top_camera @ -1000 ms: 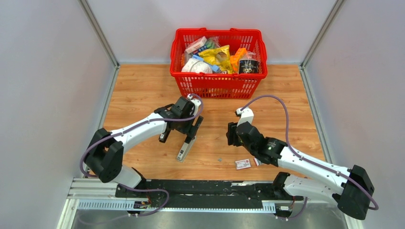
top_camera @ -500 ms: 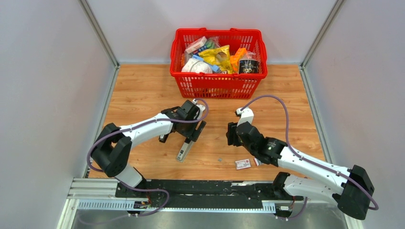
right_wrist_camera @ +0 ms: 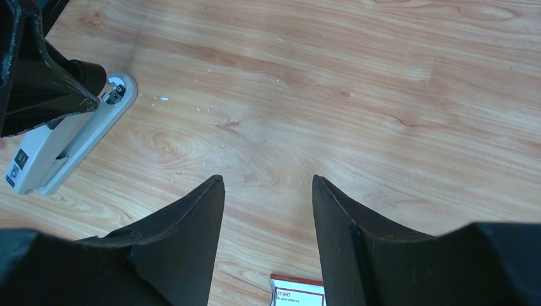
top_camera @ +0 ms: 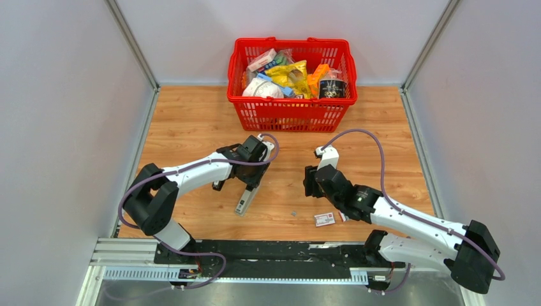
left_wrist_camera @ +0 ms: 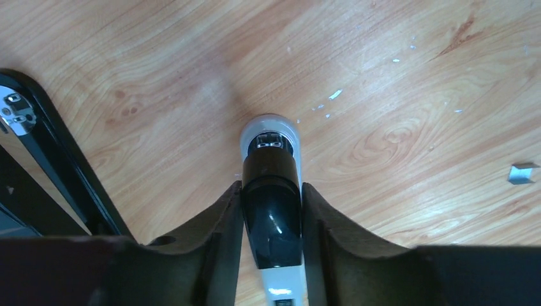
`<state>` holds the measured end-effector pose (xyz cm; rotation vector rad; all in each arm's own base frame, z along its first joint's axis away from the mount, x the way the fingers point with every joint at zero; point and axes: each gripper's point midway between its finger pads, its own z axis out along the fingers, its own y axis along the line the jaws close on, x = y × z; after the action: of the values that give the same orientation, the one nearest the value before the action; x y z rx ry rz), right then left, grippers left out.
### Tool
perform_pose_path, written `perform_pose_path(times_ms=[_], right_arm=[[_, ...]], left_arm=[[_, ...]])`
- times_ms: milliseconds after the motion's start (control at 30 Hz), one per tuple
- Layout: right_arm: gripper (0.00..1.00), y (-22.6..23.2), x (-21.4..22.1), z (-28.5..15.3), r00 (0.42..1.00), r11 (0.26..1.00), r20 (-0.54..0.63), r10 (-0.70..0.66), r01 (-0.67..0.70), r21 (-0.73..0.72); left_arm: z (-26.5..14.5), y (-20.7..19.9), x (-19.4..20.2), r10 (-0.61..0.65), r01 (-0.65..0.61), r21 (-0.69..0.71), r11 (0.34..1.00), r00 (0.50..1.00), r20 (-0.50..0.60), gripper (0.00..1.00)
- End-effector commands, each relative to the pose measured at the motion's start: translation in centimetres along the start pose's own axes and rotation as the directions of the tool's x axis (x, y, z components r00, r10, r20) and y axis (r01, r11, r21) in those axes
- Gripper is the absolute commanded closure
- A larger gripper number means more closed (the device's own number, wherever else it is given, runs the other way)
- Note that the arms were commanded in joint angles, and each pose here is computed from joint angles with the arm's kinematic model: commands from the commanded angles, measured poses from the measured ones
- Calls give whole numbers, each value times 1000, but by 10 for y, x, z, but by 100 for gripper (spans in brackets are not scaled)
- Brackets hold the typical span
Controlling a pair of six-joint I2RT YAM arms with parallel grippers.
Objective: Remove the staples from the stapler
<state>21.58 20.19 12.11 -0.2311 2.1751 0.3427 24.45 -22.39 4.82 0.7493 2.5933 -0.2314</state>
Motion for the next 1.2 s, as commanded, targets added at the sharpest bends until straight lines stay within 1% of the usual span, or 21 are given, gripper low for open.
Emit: perform_pose_path(times_ms=[0, 33, 67, 100, 200, 333, 533, 667, 767, 867, 967, 1067, 1167], right_arm=[[44, 2, -8, -2, 999, 999, 31, 31, -31, -8], [44, 2, -9, -2, 999, 999, 35, 32, -32, -8], [44, 1, -9, -3, 999, 1000, 34, 31, -31, -7], [44, 0, -8, -3, 999, 1000, 32, 29, -29, -4], [44, -1, -8, -4, 999, 1000, 37, 30, -30, -2], [44, -1, -9, -9, 999, 999, 39, 31, -31, -14], [44, 8, -21, -26, 999, 996, 46, 0, 3, -85], [45, 16, -30, -42, 998, 987, 52, -35, 42, -155], [55, 22, -37, -56, 996, 974, 68, -60, 73, -214], [63, 34, -44, -70, 995, 952, 81, -66, 87, -294], [65, 52, -48, -83, 994, 912, 82, -77, 104, -396], [72, 70, -47, -95, 993, 859, 69, -97, 118, -499], [72, 82, -50, -101, 992, 823, 70, -106, 127, -554]], left_arm=[[4, -7, -4, 11, -11, 30, 999, 1000, 19, 67], [5, -9, -4, 10, -11, 38, 999, 1000, 21, 74], [5, -10, -6, 12, -13, 42, 999, 999, 31, 93], [6, -9, -6, 13, -14, 42, 999, 999, 31, 100], [5, -20, -9, 41, -46, 102, 994, 998, 44, 100], [-8, -32, -18, 50, -66, 163, 984, 994, 97, 100], [-51, -62, -43, 59, -141, 322, 936, 966, 252, 100], [-73, -84, -49, 57, -193, 437, 879, 951, 305, 100], [-91, -98, -53, 50, -231, 509, 830, 938, 343, 100], [-112, -109, -59, 39, -280, 557, 782, 914, 405, 100], [-127, -119, -58, 31, -314, 605, 732, 902, 431, 100], [-147, -130, -57, 25, -366, 650, 666, 882, 471, 100], [-161, -137, -55, 22, -405, 673, 619, 865, 501, 100]])
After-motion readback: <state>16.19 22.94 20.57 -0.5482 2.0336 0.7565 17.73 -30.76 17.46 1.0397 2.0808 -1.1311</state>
